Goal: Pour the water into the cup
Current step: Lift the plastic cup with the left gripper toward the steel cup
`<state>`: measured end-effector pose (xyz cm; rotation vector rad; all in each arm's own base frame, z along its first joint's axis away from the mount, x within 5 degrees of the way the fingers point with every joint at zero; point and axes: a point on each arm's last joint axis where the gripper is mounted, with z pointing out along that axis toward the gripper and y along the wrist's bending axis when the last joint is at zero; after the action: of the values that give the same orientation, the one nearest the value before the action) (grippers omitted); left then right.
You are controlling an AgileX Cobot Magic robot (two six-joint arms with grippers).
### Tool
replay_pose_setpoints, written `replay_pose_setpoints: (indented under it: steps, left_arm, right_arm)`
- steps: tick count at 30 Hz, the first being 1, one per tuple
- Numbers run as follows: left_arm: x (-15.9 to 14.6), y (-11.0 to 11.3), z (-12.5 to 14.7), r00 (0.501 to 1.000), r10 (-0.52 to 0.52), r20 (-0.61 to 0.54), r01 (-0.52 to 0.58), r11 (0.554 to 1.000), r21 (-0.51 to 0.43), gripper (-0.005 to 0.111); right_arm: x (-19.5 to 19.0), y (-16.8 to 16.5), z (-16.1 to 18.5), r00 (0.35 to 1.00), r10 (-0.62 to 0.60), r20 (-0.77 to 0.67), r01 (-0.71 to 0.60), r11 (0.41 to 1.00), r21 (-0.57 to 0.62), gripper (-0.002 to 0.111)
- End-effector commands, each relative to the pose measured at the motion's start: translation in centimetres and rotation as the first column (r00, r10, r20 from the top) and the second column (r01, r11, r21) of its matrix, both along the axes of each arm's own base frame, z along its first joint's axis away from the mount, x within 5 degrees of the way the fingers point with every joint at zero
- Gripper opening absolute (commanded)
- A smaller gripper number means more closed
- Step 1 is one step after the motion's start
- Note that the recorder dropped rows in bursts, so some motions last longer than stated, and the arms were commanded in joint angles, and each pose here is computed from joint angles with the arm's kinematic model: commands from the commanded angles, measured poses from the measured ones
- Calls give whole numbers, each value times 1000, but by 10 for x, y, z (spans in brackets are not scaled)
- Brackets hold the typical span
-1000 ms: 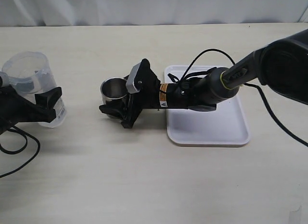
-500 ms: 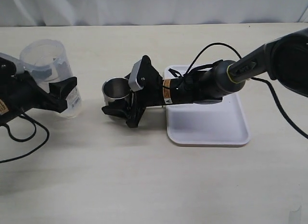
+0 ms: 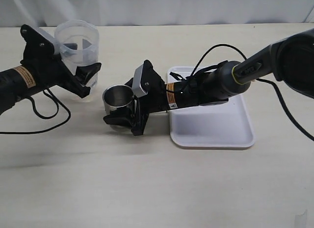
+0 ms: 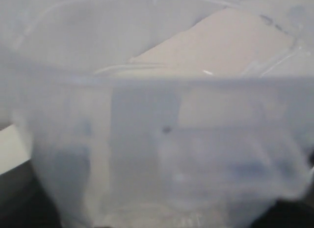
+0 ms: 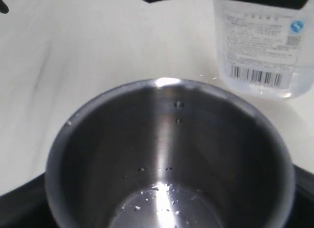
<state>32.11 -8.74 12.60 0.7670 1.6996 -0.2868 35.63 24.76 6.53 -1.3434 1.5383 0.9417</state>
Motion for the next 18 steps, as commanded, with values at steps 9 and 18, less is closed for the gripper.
replay_pose_setpoints:
  steps: [9,18]
  left_arm:
    - [7,-6,12,974,-96,207,63,985,159,0]
    - [6,-7,13,959,-132,250,80,975,207,0]
  right_arm:
    - [2,2,16,999,33,20,-34,995,97,4]
    - [3,2,17,1000,21,17,-23,994,108,4]
